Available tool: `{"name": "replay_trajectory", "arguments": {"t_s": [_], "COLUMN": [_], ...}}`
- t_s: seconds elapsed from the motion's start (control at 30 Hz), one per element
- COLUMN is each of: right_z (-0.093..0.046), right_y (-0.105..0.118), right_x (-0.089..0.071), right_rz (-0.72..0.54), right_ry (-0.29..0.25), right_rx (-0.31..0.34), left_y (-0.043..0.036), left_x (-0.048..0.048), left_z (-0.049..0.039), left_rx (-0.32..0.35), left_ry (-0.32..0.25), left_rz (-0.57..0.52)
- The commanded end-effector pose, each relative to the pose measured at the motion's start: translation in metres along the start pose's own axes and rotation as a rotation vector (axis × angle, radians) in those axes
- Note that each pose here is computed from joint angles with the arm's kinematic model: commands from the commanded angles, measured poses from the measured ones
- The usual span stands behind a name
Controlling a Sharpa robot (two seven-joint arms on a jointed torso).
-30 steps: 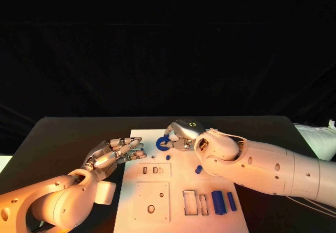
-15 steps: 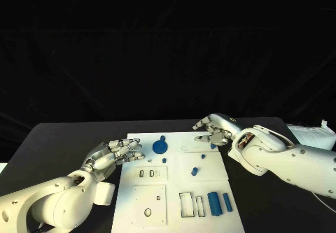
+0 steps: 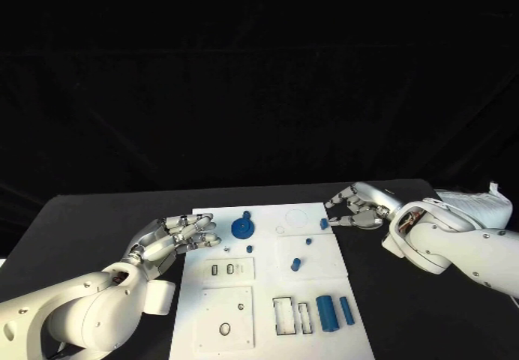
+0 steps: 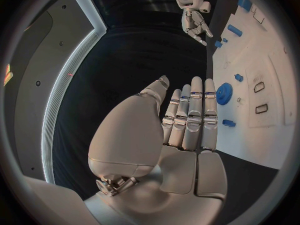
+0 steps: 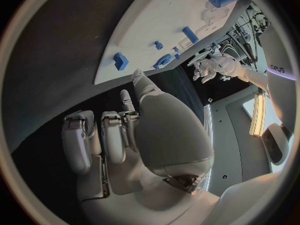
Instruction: Assemble the parts on the task board
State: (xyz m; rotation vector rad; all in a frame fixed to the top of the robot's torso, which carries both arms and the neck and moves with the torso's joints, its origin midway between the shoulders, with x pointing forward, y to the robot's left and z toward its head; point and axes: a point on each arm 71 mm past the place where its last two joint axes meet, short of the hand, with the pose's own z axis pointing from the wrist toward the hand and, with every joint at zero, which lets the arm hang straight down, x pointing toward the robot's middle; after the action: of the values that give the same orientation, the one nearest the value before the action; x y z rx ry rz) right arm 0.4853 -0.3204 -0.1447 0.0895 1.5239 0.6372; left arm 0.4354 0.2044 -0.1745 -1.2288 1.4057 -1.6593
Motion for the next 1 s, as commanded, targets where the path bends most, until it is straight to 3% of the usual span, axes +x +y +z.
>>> {"name": "replay_trajectory", "arguments": {"t_s": [0.03,1.0], "right_z": [-0.001,0.016], "right_y": [-0.002,-0.01], "right_x": [0.007,0.033], "right_rz": [0.028,0.038], "right_ry": [0.041,0.083], "right_rx": [-0.016,0.029], "left_y": [-0.0006,0.0005], "left_x": [0.0014,0.0012], "left_z": [0.0004,0.0007], "left_rx": [0.013,0.008], "left_ry": [0.02,0.02], "left_rz": [-0.01,-0.011]}}
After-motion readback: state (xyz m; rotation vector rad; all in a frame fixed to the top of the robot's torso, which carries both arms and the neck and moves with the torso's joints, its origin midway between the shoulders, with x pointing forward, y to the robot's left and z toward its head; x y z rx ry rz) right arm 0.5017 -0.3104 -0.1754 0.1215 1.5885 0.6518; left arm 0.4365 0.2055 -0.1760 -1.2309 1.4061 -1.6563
